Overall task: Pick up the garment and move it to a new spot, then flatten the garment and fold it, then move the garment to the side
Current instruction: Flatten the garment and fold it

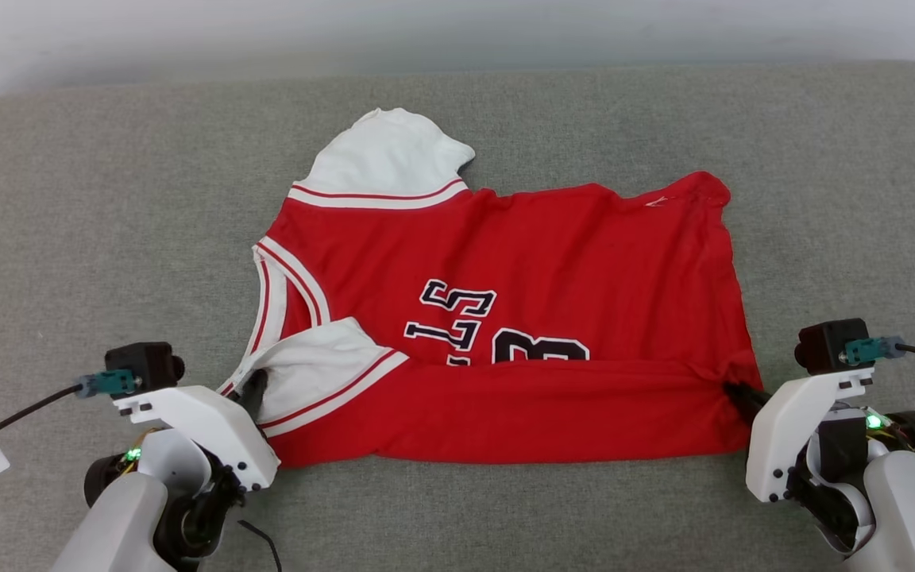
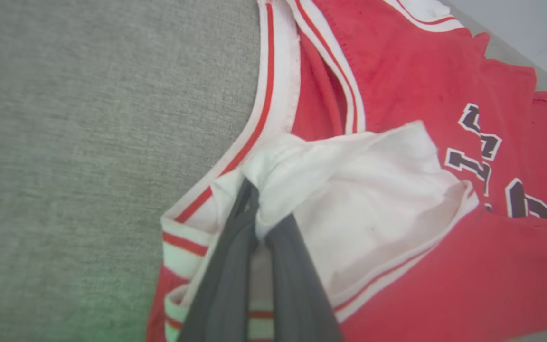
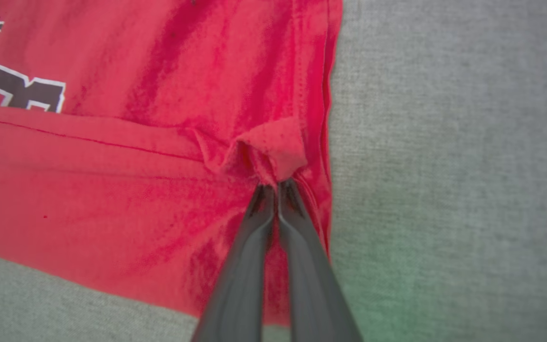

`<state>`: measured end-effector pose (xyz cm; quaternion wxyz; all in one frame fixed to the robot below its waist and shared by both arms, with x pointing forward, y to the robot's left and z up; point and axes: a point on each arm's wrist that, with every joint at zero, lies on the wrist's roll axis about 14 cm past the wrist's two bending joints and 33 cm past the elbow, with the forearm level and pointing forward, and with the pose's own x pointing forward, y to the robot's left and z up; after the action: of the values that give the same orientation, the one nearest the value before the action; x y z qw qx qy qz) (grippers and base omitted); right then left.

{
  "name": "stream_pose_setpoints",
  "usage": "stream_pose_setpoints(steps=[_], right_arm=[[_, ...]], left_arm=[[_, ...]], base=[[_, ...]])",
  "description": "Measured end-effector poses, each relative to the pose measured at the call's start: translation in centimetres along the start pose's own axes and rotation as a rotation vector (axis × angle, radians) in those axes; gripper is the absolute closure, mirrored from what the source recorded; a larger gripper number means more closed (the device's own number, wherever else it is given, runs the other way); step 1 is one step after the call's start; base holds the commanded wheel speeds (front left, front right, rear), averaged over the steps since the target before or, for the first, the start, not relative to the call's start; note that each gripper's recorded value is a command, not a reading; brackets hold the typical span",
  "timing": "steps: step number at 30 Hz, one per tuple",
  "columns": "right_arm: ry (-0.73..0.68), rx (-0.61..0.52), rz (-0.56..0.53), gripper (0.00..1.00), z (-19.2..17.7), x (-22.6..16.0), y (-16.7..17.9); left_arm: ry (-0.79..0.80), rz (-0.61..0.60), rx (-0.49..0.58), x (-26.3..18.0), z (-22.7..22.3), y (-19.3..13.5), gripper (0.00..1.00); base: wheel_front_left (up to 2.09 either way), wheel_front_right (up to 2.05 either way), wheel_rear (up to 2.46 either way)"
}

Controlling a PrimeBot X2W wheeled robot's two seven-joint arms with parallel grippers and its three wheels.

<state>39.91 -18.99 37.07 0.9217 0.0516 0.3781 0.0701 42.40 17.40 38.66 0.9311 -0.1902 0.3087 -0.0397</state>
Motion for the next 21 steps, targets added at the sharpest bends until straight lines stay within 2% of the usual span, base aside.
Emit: stream_pose_setpoints(steps=[1,2,3,5,6,7,13,21], right_arm=[[-0.003,0.001,-0.001,0.0,-0.1,0.1,-0.1],[-0.017,0.001,-0.001,0.0,0.0,0.2,-0.1],[-0.026,0.002,0.001,0.0,0.1,0.3,0.0],[-0.055,0.004,0.003,0.0,0.3,0.3,0.1],[-0.071,0.008,0.002,0.0,0.4,0.2,0.0],[-0.092,0.012,0.005,0.0,0.5,0.1,0.1],[-0.336,0.01,0.018,0.0,3.3,-2.3,0.6],[-0.632,-0.013,0.009,0.0,5.5,-7.8,1.1]], left_arm=[[0.009,-0.006,-0.003,0.2,-0.2,0.0,1.0],[0.013,-0.01,-0.006,0.3,-0.2,-0.1,0.99],[0.015,-0.015,-0.015,0.4,-0.2,-0.1,0.69],[0.02,-0.022,-0.032,0.5,-0.3,-0.1,0.47],[0.015,-0.022,-0.032,0.5,-0.2,-0.1,0.21],[0.012,-0.02,-0.031,0.5,-0.1,0.0,0.0],[-0.053,-0.014,-0.01,-0.4,1.8,0.4,0.0],[-0.107,-0.044,0.096,-3.2,5.1,-0.3,0.0]], base=[[0.0,0.0,0.0],[0.0,0.0,0.0],[0.0,0.0,0.0],[0.0,0.0,0.0],[0.0,0.0,0.0],[0.0,0.0,0.0],[0.0,0.0,0.0],[0.0,0.0,0.0]])
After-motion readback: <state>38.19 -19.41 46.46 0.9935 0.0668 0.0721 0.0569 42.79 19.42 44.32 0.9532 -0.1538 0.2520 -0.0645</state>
